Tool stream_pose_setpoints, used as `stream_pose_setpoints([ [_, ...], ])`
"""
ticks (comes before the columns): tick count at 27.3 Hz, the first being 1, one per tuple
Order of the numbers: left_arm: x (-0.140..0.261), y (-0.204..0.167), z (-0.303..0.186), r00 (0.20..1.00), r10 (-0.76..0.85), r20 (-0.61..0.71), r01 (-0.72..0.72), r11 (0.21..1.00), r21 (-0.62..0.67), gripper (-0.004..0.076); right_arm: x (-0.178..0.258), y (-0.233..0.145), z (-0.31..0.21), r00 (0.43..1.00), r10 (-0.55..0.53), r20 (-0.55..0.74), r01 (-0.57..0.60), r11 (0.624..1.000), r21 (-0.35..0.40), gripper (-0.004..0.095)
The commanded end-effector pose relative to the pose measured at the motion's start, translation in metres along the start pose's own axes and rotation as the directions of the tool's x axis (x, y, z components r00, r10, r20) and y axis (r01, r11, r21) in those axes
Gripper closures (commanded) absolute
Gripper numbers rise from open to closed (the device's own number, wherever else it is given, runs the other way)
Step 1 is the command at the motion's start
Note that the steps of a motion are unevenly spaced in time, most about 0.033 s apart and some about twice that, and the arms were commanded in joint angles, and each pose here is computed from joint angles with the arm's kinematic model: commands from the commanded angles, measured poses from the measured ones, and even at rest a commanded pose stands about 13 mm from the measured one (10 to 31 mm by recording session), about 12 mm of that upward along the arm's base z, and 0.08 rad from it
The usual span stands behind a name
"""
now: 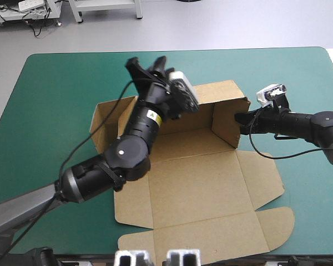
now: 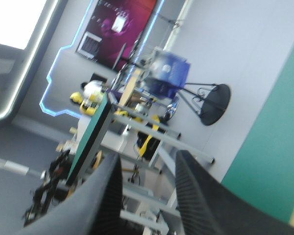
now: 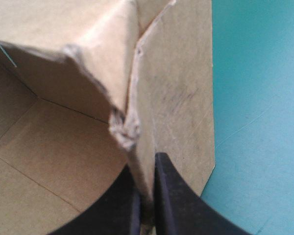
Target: Fold the box
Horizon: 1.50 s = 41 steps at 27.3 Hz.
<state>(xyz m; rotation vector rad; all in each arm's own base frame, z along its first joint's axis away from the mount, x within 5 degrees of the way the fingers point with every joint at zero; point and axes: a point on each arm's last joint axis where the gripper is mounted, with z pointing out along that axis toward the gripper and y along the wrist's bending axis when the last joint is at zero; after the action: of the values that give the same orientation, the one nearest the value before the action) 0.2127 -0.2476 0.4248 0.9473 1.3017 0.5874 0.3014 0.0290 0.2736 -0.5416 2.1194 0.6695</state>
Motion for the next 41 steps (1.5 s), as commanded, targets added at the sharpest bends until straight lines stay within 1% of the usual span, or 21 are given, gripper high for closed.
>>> stream_pose_setpoints([
  [1, 0.024, 0.058, -0.003, 0.990, -0.130, -0.062, 0.116, 0.974, -0.195, 0.0525, -0.024, 0.030, -0.016, 0.995, 0.013, 0.096, -0.012, 1.000, -0.008, 0.0908],
  [5, 0.068, 0.089, 0.009, 0.946, -0.266, -0.186, 0.208, 0.937, -0.280, 0.0540, -0.041, 0.053, -0.029, 0.987, 0.052, 0.152, -0.061, 0.996, 0.057, 0.0908],
  [7, 0.095, 0.104, 0.014, 0.905, -0.351, -0.242, 0.265, 0.907, -0.326, 0.0540, -0.053, 0.062, -0.036, 0.984, 0.079, 0.160, -0.091, 0.994, 0.068, 0.0908],
  [8, 0.108, 0.113, 0.016, 0.879, -0.401, -0.259, 0.301, 0.887, -0.351, 0.0540, -0.059, 0.066, -0.038, 0.986, 0.095, 0.140, -0.105, 0.992, 0.067, 0.0908],
  [9, 0.122, 0.119, 0.018, 0.850, -0.449, -0.274, 0.335, 0.864, -0.376, 0.0540, -0.063, 0.069, -0.041, 0.991, 0.086, 0.104, -0.095, 0.992, 0.081, 0.0908],
  [11, 0.145, 0.132, 0.018, 0.800, -0.522, -0.296, 0.384, 0.824, -0.417, 0.0540, -0.072, 0.074, -0.046, 0.992, 0.125, 0.010, -0.125, 0.987, 0.104, 0.0908],
  [12, 0.157, 0.139, 0.017, 0.766, -0.567, -0.303, 0.417, 0.797, -0.437, 0.0540, -0.075, 0.075, -0.046, 0.987, 0.155, -0.043, -0.150, 0.982, 0.113, 0.0908],
  [13, 0.169, 0.144, 0.015, 0.730, -0.608, -0.312, 0.447, 0.770, -0.455, 0.0540, -0.081, 0.074, -0.048, 0.984, 0.153, -0.088, -0.139, 0.980, 0.142, 0.0908],
  [15, 0.188, 0.151, 0.013, 0.660, -0.675, -0.328, 0.501, 0.722, -0.477, 0.0540, -0.088, 0.072, -0.046, 0.971, 0.179, -0.157, -0.154, 0.975, 0.159, 0.0909],
  [16, 0.199, 0.154, 0.010, 0.620, -0.706, -0.343, 0.525, 0.698, -0.487, 0.0541, -0.090, 0.068, -0.041, 0.959, 0.191, -0.209, -0.158, 0.974, 0.162, 0.0909],
  [19, 0.223, 0.158, 0.005, 0.509, -0.771, -0.383, 0.591, 0.636, -0.496, 0.0541, -0.099, 0.057, -0.027, 0.939, 0.194, -0.284, -0.155, 0.976, 0.155, 0.0909],
  [24, 0.239, 0.153, -0.001, 0.373, -0.804, -0.463, 0.673, 0.578, -0.461, 0.0591, -0.106, 0.028, 0.013, 0.899, 0.189, -0.395, -0.144, 0.979, 0.141, 0.0910],
  [28, 0.239, 0.143, -0.003, 0.323, -0.771, -0.549, 0.709, 0.581, -0.399, 0.0650, -0.106, 0.002, 0.043, 0.878, 0.155, -0.454, -0.090, 0.983, 0.160, 0.0909],
  [31, 0.237, 0.139, -0.003, 0.309, -0.769, -0.559, 0.736, 0.566, -0.372, 0.0680, -0.105, -0.009, 0.056, 0.881, 0.106, -0.460, -0.029, 0.985, 0.172, 0.0890],
  [32, 0.236, 0.139, -0.002, 0.307, -0.771, -0.559, 0.740, 0.562, -0.369, 0.0695, -0.106, -0.013, 0.061, 0.890, 0.092, -0.446, -0.003, 0.980, 0.197, 0.0860],
  [33, 0.236, 0.139, -0.002, 0.307, -0.771, -0.559, 0.740, 0.562, -0.369, 0.0702, -0.107, -0.014, 0.062, 0.898, 0.090, -0.432, -0.001, 0.979, 0.203, 0.0841],
  [37, 0.236, 0.139, -0.002, 0.315, -0.765, -0.561, 0.737, 0.570, -0.363, 0.0706, -0.112, -0.017, 0.065, 0.923, 0.078, -0.377, 0.009, 0.975, 0.223, 0.0668],
  [38, 0.236, 0.139, -0.002, 0.315, -0.765, -0.561, 0.737, 0.570, -0.363, 0.0706, -0.113, -0.017, 0.065, 0.928, 0.075, -0.366, 0.011, 0.974, 0.228, 0.0613],
  [39, 0.237, 0.139, -0.003, 0.313, -0.764, -0.564, 0.737, 0.570, -0.364, 0.0709, -0.115, -0.018, 0.065, 0.935, 0.058, -0.351, 0.027, 0.972, 0.233, 0.0525],
  [40, 0.237, 0.138, -0.003, 0.310, -0.763, -0.568, 0.737, 0.570, -0.364, 0.0714, -0.116, -0.019, 0.066, 0.938, 0.034, -0.346, 0.049, 0.973, 0.227, 0.0473],
  [41, 0.237, 0.138, -0.003, 0.308, -0.762, -0.570, 0.736, 0.570, -0.364, 0.0718, -0.116, -0.019, 0.066, 0.939, 0.027, -0.344, 0.055, 0.972, 0.227, 0.0459],
])
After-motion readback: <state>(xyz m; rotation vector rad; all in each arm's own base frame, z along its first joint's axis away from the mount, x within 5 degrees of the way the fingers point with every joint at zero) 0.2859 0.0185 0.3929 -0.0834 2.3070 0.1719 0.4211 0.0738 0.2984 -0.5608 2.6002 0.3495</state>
